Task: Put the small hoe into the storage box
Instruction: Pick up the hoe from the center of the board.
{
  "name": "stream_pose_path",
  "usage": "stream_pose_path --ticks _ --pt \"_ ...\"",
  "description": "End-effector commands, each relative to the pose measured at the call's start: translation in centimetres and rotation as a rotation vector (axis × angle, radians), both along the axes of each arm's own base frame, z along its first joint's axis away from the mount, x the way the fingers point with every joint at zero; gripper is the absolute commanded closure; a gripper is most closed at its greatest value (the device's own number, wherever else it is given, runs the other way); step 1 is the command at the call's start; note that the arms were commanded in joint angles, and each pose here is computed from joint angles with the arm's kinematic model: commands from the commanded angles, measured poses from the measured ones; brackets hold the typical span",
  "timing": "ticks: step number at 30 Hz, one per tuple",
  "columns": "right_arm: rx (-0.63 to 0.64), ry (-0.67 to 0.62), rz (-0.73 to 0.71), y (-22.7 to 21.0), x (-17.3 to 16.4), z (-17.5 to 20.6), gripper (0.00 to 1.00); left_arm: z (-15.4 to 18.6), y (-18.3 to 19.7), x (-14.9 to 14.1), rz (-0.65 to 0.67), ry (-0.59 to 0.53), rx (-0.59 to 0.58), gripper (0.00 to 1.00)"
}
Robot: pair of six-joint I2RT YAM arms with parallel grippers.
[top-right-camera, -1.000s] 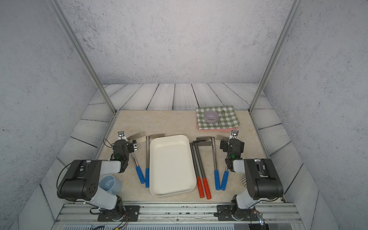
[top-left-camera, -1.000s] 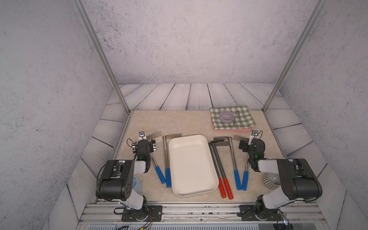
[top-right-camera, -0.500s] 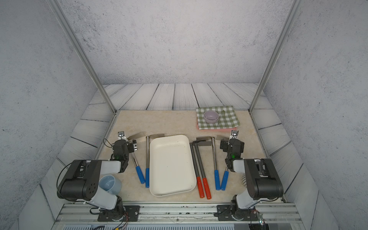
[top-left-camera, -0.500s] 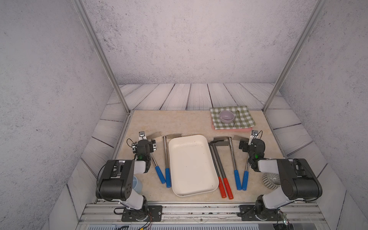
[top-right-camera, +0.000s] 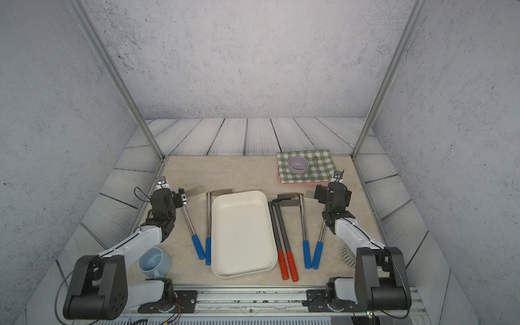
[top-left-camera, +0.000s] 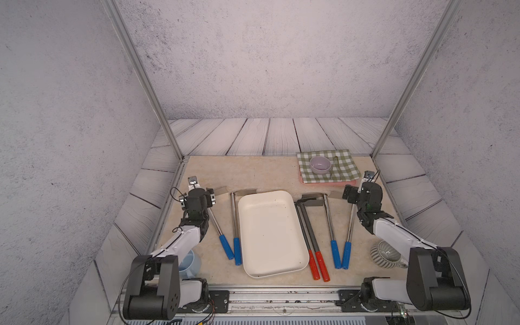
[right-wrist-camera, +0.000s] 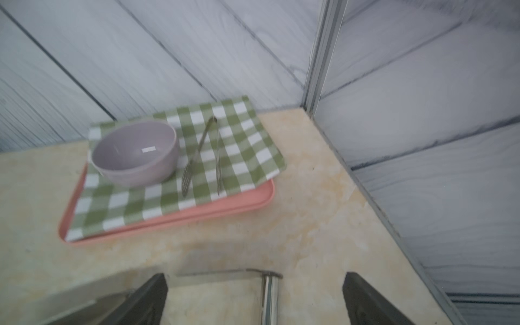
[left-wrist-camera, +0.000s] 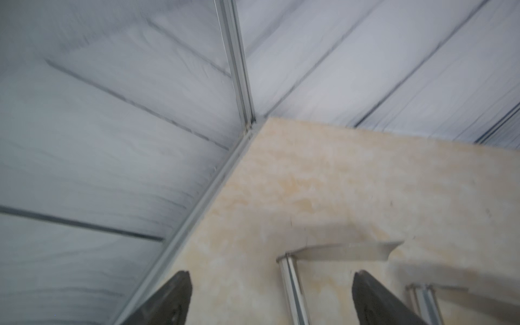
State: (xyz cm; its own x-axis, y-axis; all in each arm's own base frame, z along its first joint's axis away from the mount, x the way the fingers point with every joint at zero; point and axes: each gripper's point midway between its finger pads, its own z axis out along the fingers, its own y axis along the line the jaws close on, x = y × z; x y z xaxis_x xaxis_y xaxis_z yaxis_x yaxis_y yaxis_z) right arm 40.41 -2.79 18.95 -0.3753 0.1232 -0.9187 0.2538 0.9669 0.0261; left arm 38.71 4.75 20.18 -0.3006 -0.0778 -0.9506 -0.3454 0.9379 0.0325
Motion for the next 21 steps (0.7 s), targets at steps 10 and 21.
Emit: stream_pose_path --ticks 10,21 --pt "0.302 0.408 0.030 5.7 -7.4 1.7 0.01 0.1 -4.1 -7.0 -0.064 0.414 -0.364 0.40" --pt "0.225 0.557 0.188 9.7 -11.7 1.8 0.01 -3.9 -7.6 -8.2 -0.206 0.725 -0.367 0.49"
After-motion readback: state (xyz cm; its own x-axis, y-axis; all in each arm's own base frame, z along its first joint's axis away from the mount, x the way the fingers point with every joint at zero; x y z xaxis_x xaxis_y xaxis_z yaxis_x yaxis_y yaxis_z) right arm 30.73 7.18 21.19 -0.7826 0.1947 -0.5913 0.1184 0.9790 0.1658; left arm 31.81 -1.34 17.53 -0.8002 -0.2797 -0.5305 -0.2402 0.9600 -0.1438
